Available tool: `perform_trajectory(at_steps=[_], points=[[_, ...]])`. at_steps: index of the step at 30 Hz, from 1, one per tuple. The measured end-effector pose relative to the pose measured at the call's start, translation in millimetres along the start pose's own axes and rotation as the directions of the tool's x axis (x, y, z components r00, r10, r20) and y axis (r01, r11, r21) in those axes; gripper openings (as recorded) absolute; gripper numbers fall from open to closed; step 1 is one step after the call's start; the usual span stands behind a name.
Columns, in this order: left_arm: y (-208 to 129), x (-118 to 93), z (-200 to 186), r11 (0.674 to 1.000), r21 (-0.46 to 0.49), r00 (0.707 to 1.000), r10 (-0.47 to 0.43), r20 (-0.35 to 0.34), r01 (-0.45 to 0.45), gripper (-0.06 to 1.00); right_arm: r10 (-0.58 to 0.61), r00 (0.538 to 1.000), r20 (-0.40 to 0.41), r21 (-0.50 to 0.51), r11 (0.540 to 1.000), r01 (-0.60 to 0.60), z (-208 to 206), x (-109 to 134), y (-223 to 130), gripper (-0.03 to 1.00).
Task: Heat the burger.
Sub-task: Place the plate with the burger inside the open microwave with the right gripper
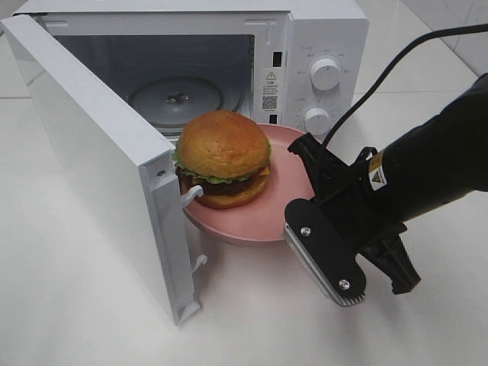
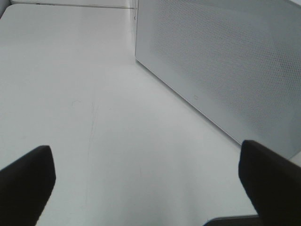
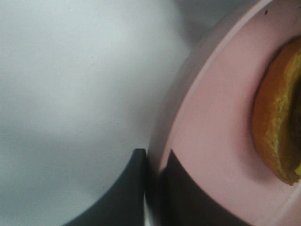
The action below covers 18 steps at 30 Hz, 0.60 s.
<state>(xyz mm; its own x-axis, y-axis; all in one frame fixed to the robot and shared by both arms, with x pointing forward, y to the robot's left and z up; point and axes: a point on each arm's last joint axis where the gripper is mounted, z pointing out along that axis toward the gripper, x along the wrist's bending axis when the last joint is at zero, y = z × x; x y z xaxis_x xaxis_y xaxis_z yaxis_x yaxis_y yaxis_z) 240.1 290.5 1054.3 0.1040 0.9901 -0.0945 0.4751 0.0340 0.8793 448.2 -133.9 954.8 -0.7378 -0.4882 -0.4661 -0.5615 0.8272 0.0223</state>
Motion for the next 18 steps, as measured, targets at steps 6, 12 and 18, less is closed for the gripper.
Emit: perform_trajectory(at_steps=[6,12,18], points=[[0.0,0.0,0.0,1.000,0.000,1.000,0.000,0.000,0.000,0.98,0.001,1.000,0.010,-0.001,1.000,-0.001,7.6,-16.6,1.4,0.04],[0.0,0.0,0.0,1.000,0.000,1.000,0.000,0.000,0.000,0.98,0.004,1.000,0.012,-0.002,1.000,-0.004,15.7,-31.1,2.7,0.04],[0.0,0.0,0.0,1.000,0.000,1.000,0.000,0.000,0.000,0.98,0.012,1.000,-0.009,-0.001,1.000,-0.012,23.0,-50.6,4.1,0.04]])
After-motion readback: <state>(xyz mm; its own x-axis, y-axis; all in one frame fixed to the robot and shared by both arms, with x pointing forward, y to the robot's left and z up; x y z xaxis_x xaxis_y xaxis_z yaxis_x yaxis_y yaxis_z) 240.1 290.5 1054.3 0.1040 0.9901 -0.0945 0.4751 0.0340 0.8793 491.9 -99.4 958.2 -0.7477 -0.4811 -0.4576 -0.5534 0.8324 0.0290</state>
